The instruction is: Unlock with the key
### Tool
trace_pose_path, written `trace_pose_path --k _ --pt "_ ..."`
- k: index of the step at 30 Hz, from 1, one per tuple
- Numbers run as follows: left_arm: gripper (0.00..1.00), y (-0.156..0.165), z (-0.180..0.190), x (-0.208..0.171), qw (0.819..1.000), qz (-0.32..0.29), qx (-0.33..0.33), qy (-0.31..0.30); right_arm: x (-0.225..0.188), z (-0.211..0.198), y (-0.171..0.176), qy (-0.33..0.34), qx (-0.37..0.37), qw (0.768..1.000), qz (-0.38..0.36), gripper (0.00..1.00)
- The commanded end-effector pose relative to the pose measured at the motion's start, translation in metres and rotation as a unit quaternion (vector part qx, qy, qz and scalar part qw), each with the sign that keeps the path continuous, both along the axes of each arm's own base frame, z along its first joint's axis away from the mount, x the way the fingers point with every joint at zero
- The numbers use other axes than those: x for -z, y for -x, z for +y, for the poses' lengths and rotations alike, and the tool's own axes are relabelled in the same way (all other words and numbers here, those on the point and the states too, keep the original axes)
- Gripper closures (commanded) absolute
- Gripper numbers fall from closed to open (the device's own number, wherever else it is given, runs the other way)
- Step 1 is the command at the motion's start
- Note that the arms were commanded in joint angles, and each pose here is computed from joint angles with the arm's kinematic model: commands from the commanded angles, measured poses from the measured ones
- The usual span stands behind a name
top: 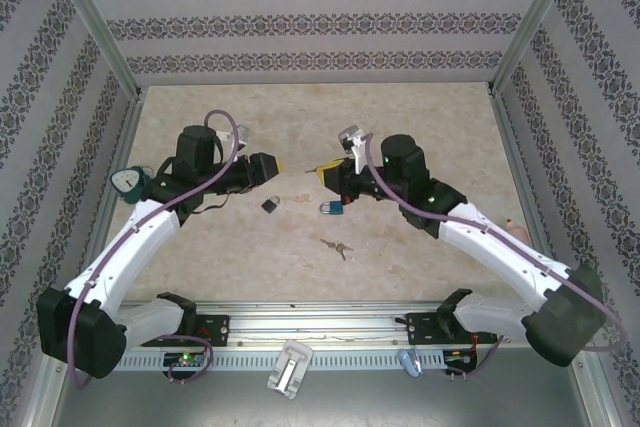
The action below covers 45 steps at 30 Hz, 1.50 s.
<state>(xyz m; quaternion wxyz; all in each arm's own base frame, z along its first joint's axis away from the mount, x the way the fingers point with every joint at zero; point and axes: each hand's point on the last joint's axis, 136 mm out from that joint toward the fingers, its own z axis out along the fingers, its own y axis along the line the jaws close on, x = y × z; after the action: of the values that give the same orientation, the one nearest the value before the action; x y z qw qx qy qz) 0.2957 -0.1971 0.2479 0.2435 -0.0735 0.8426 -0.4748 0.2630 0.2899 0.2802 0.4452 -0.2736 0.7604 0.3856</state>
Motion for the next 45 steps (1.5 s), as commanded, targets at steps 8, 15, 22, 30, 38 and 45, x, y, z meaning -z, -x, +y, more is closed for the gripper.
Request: trace_pose_path --k 8,15,22,30,38,45 --pt "0.32 -0.017 -0.009 -0.045 0.972 0.038 -0.082 0.217 -0.019 -0.014 -0.008 0.136 0.137 0.944 -0.269 1.0" --pt "0.32 -0.009 -0.039 -0.064 0.968 0.043 -0.041 0.244 -0.029 -0.006 -0.002 0.146 0.155 0.919 -0.333 1.0" --pt "0.29 -0.005 -0.062 -0.071 0.964 0.048 -0.012 0.26 -0.032 0.006 0.0 0.157 0.152 0.906 -0.364 1.0" --pt "0.46 -0.004 -0.069 -0.083 0.962 0.039 0.002 0.27 -0.028 0.013 0.002 0.185 0.147 0.892 -0.386 1.0" --pt "0.71 -0.006 -0.074 -0.079 0.961 0.045 0.014 0.274 -0.021 0.022 0.002 0.226 0.149 0.87 -0.413 1.0" --pt "0.85 -0.006 -0.072 -0.07 0.963 0.051 0.006 0.263 -0.02 0.02 0.002 0.234 0.151 0.863 -0.421 1.0"
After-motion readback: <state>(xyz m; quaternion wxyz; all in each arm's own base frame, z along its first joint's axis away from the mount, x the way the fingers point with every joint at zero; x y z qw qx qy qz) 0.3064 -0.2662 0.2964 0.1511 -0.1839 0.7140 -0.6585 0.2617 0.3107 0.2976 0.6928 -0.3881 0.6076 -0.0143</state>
